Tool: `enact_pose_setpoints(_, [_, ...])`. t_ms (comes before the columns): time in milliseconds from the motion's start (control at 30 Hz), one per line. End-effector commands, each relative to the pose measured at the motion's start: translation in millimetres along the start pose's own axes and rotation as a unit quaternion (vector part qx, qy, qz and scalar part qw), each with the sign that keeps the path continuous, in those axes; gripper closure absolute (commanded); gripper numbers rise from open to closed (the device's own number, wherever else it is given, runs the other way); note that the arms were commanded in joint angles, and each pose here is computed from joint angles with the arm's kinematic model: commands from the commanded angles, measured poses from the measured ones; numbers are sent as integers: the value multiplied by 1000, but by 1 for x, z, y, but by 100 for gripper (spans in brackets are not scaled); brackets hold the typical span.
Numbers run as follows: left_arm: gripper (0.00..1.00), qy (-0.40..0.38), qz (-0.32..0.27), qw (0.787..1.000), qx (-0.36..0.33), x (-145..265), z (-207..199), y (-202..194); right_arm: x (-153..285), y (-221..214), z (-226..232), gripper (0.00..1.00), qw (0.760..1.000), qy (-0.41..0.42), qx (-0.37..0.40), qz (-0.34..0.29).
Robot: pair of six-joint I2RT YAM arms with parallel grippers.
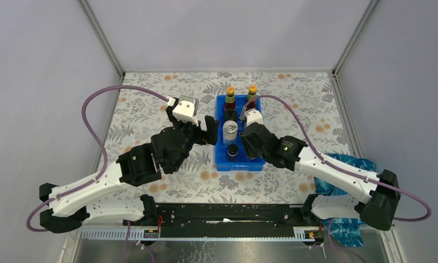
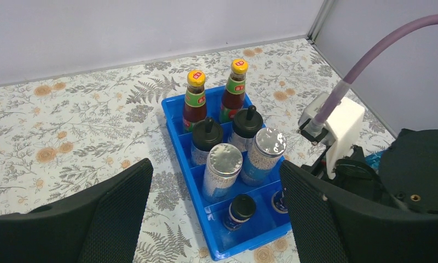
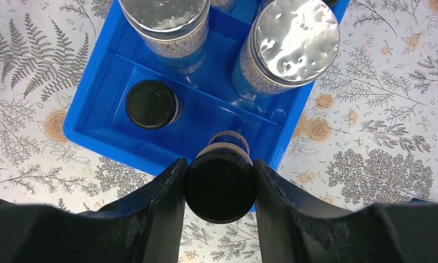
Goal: Organize the condiment bottles
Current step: Place the bottle in the storage box.
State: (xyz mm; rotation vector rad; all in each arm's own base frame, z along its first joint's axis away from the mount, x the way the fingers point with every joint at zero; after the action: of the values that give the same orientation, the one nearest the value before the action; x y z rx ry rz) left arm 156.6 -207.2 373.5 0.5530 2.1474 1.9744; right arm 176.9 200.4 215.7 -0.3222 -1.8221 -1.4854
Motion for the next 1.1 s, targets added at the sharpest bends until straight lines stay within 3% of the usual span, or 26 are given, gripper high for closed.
enact_pose_setpoints(0, [10, -3, -11, 1000, 9, 5, 2, 7, -8, 6, 2, 100, 1000, -18, 2, -23])
enact_pose_setpoints(1067, [10, -1, -9, 1000, 6, 7, 5, 3, -57, -12, -14, 100, 997, 21, -70, 5])
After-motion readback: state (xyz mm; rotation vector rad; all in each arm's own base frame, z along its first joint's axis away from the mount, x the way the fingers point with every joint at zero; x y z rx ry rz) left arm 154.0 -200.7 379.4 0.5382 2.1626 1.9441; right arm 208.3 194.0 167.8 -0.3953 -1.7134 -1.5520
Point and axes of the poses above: each gripper's point midway between its finger pads, its own x axis back along the fingers, its own z axis along the line the jaws close on, y = z × x, the point moved 7 cm from there along x, back along the fingers, and after that the axes turned 1 degree about -x, right-handed, at the moved point
